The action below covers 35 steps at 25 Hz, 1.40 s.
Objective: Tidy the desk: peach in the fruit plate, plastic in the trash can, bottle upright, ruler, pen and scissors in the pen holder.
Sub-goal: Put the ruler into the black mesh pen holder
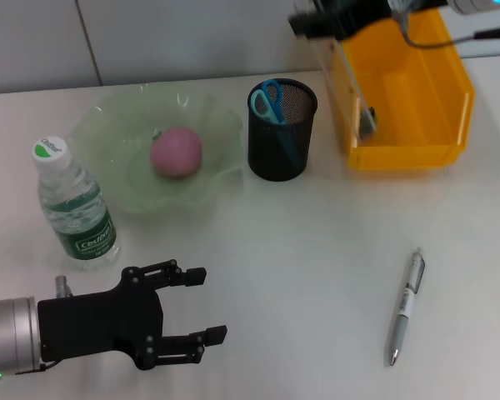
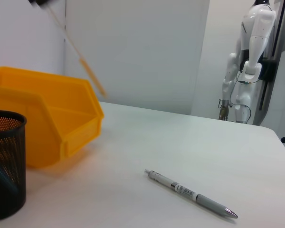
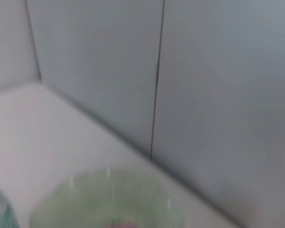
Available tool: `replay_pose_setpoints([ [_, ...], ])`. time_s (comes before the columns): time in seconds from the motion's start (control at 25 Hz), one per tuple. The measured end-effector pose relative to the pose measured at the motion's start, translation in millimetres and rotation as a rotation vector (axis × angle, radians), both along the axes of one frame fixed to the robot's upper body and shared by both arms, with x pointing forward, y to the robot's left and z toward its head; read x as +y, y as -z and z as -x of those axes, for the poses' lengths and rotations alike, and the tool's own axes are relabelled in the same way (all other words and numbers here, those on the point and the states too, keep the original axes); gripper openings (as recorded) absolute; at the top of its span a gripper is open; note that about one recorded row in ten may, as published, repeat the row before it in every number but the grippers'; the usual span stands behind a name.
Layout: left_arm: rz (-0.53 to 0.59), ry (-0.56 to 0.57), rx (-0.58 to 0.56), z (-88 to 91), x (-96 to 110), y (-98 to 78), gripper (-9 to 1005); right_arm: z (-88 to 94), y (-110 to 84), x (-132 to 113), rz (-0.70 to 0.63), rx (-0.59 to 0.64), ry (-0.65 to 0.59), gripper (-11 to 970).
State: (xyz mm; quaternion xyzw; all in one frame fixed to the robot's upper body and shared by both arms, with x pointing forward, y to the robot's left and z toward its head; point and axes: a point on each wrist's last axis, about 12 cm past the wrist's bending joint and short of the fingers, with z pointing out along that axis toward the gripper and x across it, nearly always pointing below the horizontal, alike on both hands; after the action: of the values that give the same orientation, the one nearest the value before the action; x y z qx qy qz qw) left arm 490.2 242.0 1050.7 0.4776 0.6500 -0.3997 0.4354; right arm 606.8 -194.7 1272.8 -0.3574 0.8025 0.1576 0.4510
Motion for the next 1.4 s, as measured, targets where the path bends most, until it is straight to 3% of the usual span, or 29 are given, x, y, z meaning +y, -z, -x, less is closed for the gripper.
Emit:
replay_pose_setpoints([
  [0.24, 0.002, 0.001, 0.0, -0.2, -1, -0.1, 811, -15.6, 7.7, 3, -0.096, -0.077, 0.018, 383],
  [0.64, 0.015, -0.002, 0.004, -0.7, -1, 1.4, 811, -34.5, 42.4, 3, -0.278, -0.159, -0.008, 383],
  [1.4, 0.021, -0.004, 0.004, -0.9, -1, 0.8, 810, -49.8, 80.2, 9, -0.252, -0.137, 0.004, 382],
])
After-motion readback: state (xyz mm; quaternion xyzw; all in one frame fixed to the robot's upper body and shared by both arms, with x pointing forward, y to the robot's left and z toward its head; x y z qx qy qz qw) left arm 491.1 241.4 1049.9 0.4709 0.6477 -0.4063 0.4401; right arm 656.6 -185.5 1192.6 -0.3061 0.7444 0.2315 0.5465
